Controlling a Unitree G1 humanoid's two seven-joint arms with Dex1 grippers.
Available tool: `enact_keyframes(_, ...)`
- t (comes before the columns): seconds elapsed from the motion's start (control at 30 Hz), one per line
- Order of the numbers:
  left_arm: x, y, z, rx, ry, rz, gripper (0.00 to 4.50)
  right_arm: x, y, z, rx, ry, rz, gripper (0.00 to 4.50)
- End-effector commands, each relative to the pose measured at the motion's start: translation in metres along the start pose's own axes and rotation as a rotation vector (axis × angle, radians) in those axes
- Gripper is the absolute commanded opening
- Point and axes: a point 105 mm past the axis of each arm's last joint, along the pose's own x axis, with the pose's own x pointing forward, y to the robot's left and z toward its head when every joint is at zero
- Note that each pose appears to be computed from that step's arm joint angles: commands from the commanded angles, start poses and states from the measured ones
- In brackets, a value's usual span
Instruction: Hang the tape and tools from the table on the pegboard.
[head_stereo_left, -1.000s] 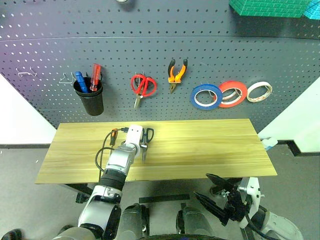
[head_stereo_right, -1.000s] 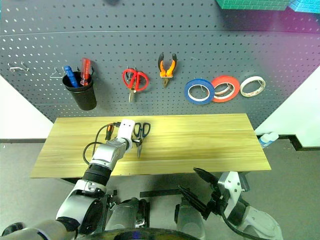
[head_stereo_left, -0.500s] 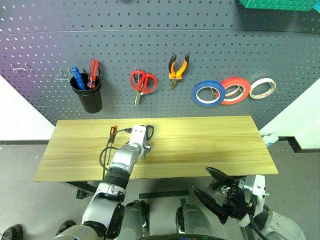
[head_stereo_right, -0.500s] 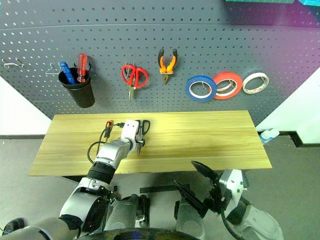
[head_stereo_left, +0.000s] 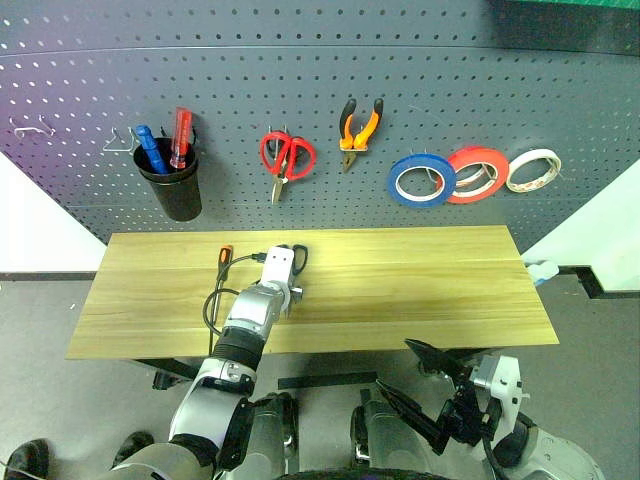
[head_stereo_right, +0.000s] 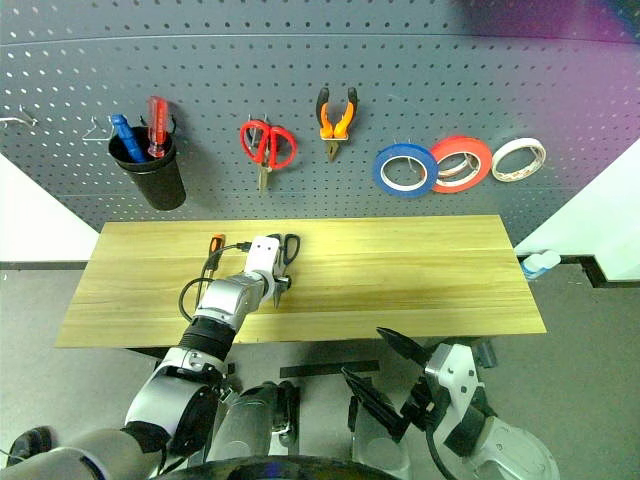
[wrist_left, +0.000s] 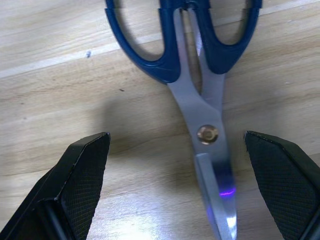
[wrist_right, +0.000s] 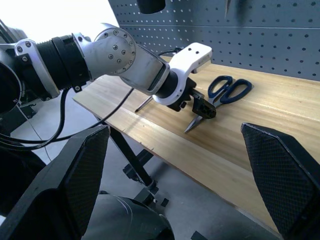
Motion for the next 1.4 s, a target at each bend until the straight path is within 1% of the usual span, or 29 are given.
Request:
enact_keyframes(0.03,0.001,-0.003,0.007,0.007,-0.014,-0.003,4.5,-0.002,0.005,0.012,-0.05,-0.027,0.009,4.42)
enact_keyframes(0.33,0.003,0.0,0.008,0.004,-0.017,0.004,4.5,-0.005,0.007,0.007,-0.089,-0.003,0.015,4.42)
enact_keyframes(0.63,0.003,0.0,0.004,0.001,-0.001,0.01,4.5,-0.004,0.015,0.007,-0.08,-0.007,0.035,4.42)
enact_keyframes(0.97,0.005,-0.004,0.007,0.012,-0.008,-0.004,4.5,-0.006,0.02,0.007,-0.072,-0.003,0.03,4.42)
enact_keyframes(1.07,0.005,-0.003,0.009,0.005,-0.02,0.008,3.93,-0.006,0.019,0.008,-0.075,-0.006,0.021,4.5)
enact_keyframes(1.33,0.006,0.002,0.009,0.001,-0.023,0.04,1.31,-0.006,0.019,0.008,-0.077,-0.008,0.018,4.5)
enact_keyframes(1.37,0.006,0.003,0.008,0.0,-0.023,0.041,1.06,-0.006,0.018,0.008,-0.078,-0.009,0.018,4.5)
enact_keyframes(1.4,0.006,0.003,0.008,-0.003,-0.021,0.042,0.94,-0.006,0.018,0.008,-0.078,-0.009,0.017,4.5)
